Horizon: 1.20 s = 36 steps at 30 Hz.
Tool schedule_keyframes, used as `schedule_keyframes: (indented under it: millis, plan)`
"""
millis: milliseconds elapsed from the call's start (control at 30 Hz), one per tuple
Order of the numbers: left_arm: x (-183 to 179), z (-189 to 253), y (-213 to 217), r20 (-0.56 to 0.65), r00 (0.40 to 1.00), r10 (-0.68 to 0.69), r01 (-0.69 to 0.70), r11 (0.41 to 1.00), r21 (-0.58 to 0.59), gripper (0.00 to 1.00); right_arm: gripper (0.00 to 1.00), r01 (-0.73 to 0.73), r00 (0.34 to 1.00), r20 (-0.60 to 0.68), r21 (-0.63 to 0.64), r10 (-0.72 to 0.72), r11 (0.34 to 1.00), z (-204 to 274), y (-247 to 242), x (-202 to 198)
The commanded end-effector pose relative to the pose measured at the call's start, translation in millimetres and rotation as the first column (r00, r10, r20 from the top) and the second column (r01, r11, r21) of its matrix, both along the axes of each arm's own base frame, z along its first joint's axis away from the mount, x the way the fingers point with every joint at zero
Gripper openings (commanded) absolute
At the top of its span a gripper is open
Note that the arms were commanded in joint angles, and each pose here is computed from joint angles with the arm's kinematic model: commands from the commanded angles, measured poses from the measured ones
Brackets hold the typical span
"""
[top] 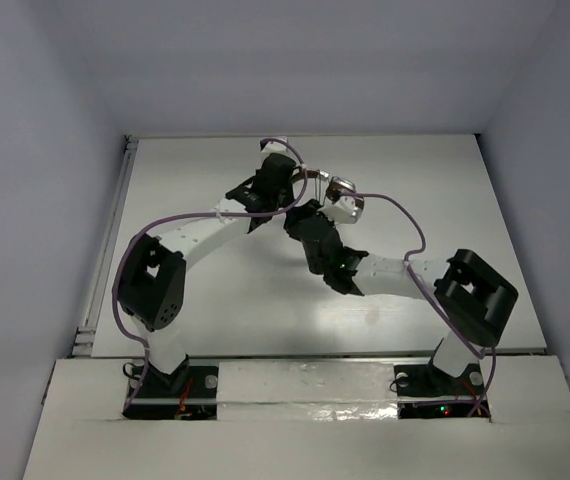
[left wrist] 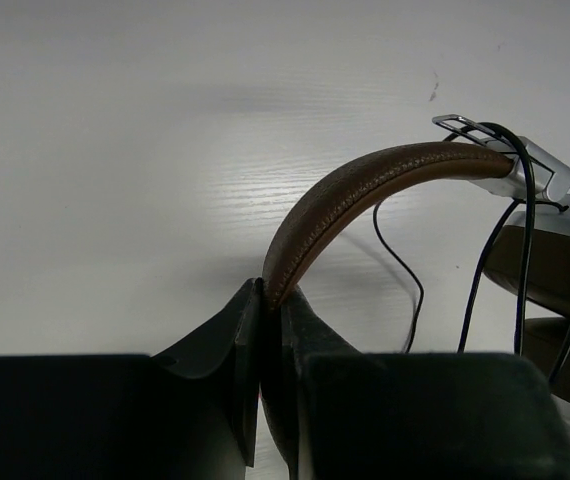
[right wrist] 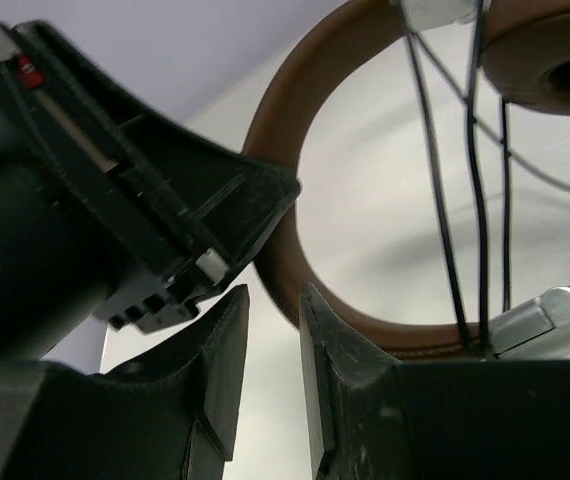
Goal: Wrap the headphones
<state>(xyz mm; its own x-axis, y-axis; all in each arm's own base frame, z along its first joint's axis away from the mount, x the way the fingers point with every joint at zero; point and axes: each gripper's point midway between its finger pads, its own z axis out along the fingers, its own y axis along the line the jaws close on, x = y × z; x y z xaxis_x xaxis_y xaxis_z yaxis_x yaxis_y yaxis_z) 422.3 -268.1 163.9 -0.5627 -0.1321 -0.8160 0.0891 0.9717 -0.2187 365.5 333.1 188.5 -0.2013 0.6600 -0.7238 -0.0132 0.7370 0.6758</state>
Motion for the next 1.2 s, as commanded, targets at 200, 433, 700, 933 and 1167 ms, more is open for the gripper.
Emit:
schedule_keyframes:
  millis: [200,433,700,933,1167]
  plan:
    - [27.6,45.0,-14.9,0.117,0.993,0.020,0.001,0.984,-0.175,0.00,0.37,-0.159,0.987,-0.003,-0.041,0.159,0.986,24.9,6.2,-27.0]
    - [40.5,14.4,-20.4,0.100,0.994,0.033,-0.017,0.988,-0.154,0.00,0.61,-0.231,0.973,0.006,-0.055,0.232,0.971,43.0,-10.3,-51.4]
    - [65.3,-9.9,-26.8,0.102,0.994,0.046,-0.033,0.992,-0.121,0.00,0.69,-0.231,0.973,0.017,-0.055,0.232,0.971,55.0,-52.5,-80.6]
    - [84.7,-43.0,-27.0,0.105,0.993,0.058,-0.055,0.998,-0.032,0.00,0.67,-0.267,0.960,0.084,-0.028,0.268,0.963,65.1,-86.2,-110.7]
    - [82.0,-69.4,-25.0,0.069,0.996,0.055,-0.055,0.998,-0.004,0.18,0.21,-0.266,0.958,0.094,-0.060,0.271,0.962,67.3,-103.0,-121.0]
